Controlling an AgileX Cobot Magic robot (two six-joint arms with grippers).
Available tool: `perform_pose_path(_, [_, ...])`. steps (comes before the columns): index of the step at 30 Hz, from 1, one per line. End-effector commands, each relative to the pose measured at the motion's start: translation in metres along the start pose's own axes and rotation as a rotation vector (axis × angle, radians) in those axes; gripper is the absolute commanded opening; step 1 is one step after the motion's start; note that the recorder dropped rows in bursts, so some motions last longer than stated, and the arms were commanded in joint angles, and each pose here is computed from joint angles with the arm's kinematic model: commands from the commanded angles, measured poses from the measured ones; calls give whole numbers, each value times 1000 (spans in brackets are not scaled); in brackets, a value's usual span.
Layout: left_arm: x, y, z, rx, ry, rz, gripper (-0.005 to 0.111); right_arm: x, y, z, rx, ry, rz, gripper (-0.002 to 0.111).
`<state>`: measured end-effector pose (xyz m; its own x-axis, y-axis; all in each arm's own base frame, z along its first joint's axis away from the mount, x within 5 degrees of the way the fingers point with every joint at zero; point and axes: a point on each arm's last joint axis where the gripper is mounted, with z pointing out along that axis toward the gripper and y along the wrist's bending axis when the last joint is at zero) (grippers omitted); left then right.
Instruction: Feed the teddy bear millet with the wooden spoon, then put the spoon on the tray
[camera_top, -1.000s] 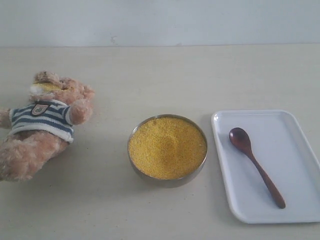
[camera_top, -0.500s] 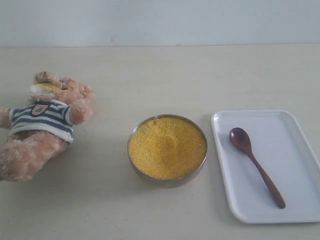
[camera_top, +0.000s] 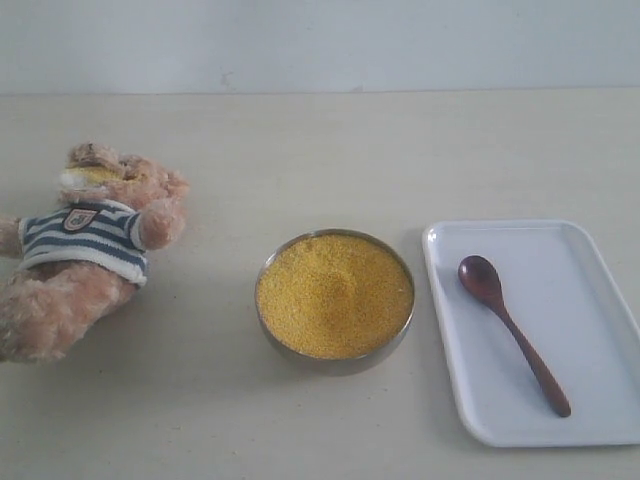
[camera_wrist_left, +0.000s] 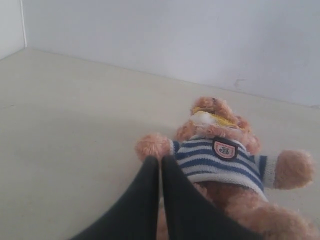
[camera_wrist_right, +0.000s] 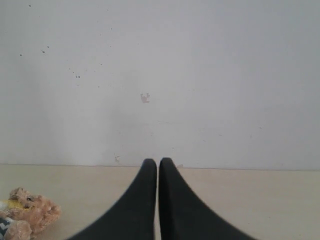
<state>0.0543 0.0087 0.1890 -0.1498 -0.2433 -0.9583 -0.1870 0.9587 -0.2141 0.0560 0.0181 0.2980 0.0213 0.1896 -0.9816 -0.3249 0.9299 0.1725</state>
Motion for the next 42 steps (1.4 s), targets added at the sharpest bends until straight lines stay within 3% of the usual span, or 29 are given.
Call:
perform_pose_path(1, [-1,-1,0,17,-17,-5,4,0,0,-1,2,-13,-4,1])
perform_pose_path(14, [-1,-1,0,16,-15,-5,4,0,0,-1,2,-17,-12,1])
perform_pose_path(18, [-1,-1,0,16,-15,-5,4,-4,0,-1,0,-62,-85,1])
perform_pose_path(19, [-1,-1,0,16,-15,-5,4,-2,-2,-1,20,-33,-189,1])
perform_pose_path(24, [-1,-1,0,16,-15,-5,4,50,-18,1,108,252,-291,1])
perform_pose_path(29, [-1,-1,0,16,-15,-5,4,110,-26,-1,114,344,-151,1])
perform_pose_path(33, [-1,-1,0,16,-15,-5,4,114,-34,-4,197,408,-161,1])
perform_pose_path(36, [-1,-1,0,16,-15,-5,4,111,-47,-7,354,390,-198,1])
perform_pose_path(39, [-1,-1,0,16,-15,-5,4,110,-49,-8,370,392,-217,1])
perform_pose_path(42, [-1,-1,0,16,-15,-5,4,107,-42,-4,285,349,-253,1])
